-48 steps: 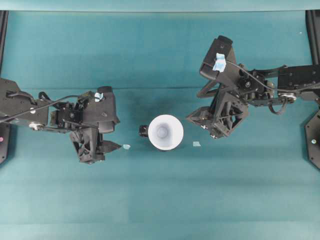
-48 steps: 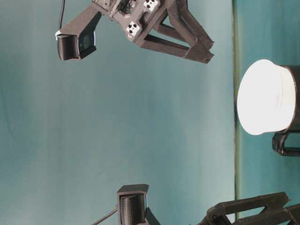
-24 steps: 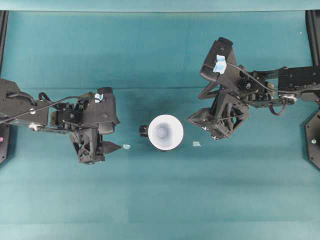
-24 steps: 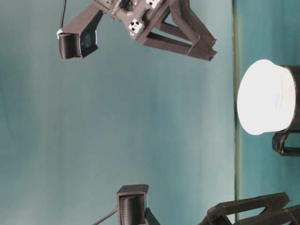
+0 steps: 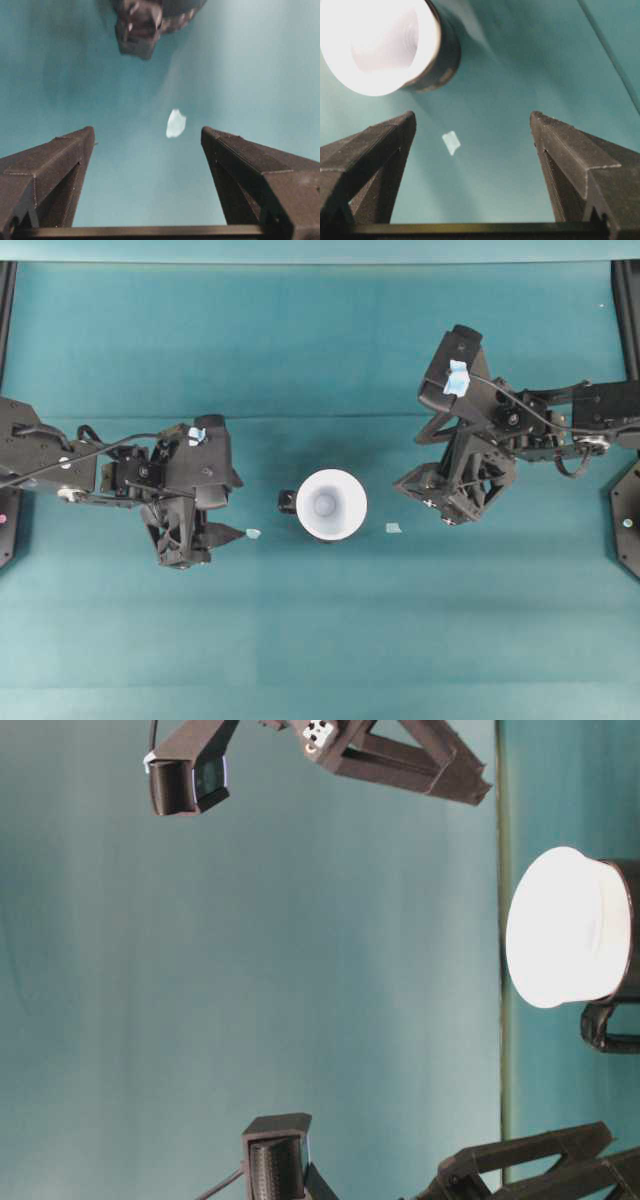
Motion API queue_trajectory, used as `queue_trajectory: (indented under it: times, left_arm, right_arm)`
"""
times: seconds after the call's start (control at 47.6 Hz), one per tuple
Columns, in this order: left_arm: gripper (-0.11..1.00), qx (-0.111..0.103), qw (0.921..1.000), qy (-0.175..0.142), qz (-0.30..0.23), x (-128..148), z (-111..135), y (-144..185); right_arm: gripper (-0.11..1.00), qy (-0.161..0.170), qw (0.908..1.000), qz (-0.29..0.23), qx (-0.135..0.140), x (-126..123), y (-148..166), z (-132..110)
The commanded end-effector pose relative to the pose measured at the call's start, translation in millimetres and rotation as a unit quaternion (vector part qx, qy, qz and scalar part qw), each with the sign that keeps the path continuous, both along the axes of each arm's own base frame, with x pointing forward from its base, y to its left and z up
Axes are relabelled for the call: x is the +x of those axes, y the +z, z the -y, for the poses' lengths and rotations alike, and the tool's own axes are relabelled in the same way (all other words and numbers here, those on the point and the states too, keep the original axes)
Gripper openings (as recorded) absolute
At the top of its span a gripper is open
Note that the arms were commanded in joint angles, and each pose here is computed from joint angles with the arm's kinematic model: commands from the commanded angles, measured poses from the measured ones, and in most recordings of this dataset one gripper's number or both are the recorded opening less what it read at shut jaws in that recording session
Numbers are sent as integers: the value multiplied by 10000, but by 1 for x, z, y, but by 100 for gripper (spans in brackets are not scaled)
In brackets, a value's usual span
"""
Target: Put a paper cup into the cup holder on your left arm.
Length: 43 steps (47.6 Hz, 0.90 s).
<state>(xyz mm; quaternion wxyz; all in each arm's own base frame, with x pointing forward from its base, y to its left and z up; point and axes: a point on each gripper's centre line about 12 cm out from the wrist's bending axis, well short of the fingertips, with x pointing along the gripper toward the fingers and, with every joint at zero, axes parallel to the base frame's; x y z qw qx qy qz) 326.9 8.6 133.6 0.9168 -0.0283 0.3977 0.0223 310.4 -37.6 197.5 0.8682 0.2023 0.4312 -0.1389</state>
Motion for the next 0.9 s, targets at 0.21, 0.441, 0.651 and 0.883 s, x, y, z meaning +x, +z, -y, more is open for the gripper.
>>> queue_trajectory:
  times: [0.21, 0.441, 0.651, 0.883]
  left_arm:
    - [91, -4, 10000, -10, 77, 2, 1, 2]
    - [91, -9, 10000, -5, 77, 2, 1, 2]
    - [91, -9, 10000, -5, 62, 1, 1, 1]
    - [91, -30, 10000, 18, 77, 2, 1, 2]
  right_arm:
    - [92, 47, 9995, 317, -63, 7, 7, -1]
    - [92, 140, 9993, 336, -99, 6, 5, -4]
    - [92, 402, 9978, 412, -330, 5, 2, -8]
    - [91, 895, 9922, 420, -759, 6, 3, -12]
